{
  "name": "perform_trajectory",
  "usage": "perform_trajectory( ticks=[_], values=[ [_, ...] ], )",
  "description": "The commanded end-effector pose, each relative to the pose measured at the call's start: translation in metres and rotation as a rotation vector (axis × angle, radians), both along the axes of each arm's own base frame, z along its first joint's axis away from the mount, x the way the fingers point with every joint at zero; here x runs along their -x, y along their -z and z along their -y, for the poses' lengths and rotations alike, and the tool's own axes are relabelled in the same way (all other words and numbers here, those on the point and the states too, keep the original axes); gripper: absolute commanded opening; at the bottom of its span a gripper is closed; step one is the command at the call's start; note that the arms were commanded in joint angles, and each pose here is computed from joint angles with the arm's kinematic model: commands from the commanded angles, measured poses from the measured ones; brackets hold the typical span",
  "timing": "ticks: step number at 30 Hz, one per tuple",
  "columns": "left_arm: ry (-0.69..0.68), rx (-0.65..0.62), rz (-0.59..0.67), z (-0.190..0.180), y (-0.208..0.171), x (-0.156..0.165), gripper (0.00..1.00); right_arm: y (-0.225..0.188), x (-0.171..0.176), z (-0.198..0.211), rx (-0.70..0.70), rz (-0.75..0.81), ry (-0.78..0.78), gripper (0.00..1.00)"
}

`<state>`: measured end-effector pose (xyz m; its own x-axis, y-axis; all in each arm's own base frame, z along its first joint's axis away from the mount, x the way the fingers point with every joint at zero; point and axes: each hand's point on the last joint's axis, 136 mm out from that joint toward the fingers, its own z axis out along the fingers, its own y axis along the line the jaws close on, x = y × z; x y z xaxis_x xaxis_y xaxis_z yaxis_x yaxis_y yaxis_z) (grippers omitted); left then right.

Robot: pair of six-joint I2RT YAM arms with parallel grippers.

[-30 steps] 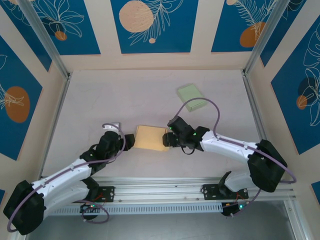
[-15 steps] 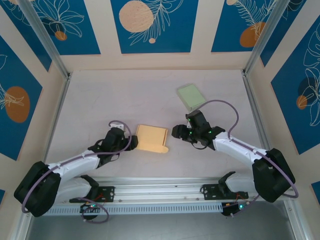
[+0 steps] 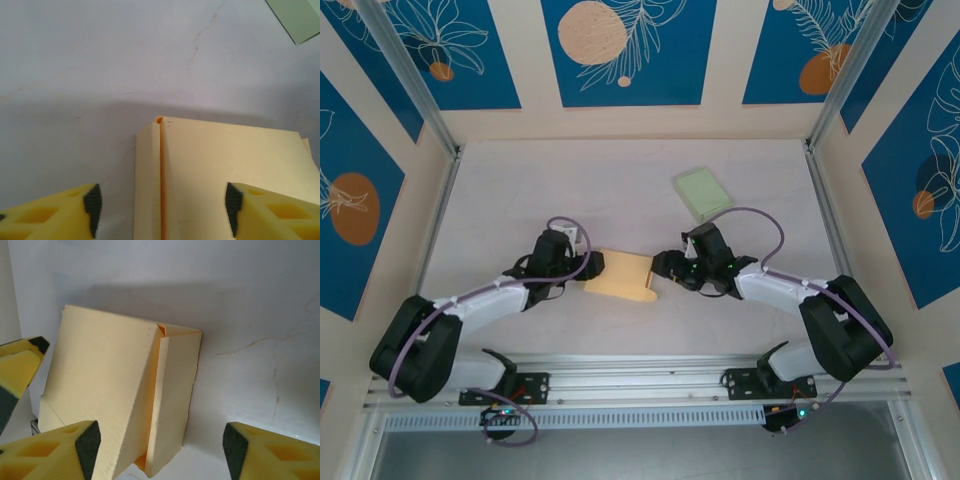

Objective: Fold the paper box

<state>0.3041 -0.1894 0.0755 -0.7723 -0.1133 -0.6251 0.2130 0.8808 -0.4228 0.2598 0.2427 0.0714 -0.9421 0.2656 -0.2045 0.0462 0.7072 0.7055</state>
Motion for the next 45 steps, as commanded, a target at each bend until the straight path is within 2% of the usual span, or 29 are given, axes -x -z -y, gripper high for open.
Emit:
perform_trajectory(
  ticks=[1,9,15,22,29,37,40,45],
  values=[
    [0.036,0.017,-0.052,0.006,0.012,0.002,0.60,0.009,0.012,-0.009,-0.032,-0.050,-0.011,0.73],
    [-0.041,0.013,-0.173,-0.011,0.049,0.013,0.38,0.024,0.019,-0.017,-0.060,-0.084,-0.002,0.76],
    [-0.095,0.053,-0.258,-0.025,0.068,0.018,0.13,0.029,0.016,-0.029,-0.130,-0.076,-0.024,0.76],
    [-0.122,0.124,-0.300,-0.032,0.076,0.017,0.03,0.023,0.004,-0.052,-0.195,-0.020,-0.080,0.76],
    [-0.121,0.140,-0.306,-0.034,0.078,0.016,0.03,0.020,-0.012,-0.066,-0.228,0.028,-0.113,0.74],
    [-0.112,0.159,-0.246,-0.034,0.058,0.010,0.08,0.011,-0.019,-0.076,-0.274,0.042,-0.146,0.51],
    [-0.100,0.174,-0.188,-0.032,0.039,0.004,0.17,0.008,-0.017,-0.074,-0.287,0.022,-0.139,0.45],
    [-0.071,0.158,-0.021,-0.035,-0.008,-0.005,0.50,0.002,-0.012,-0.065,-0.290,-0.070,-0.113,0.44]
  ],
)
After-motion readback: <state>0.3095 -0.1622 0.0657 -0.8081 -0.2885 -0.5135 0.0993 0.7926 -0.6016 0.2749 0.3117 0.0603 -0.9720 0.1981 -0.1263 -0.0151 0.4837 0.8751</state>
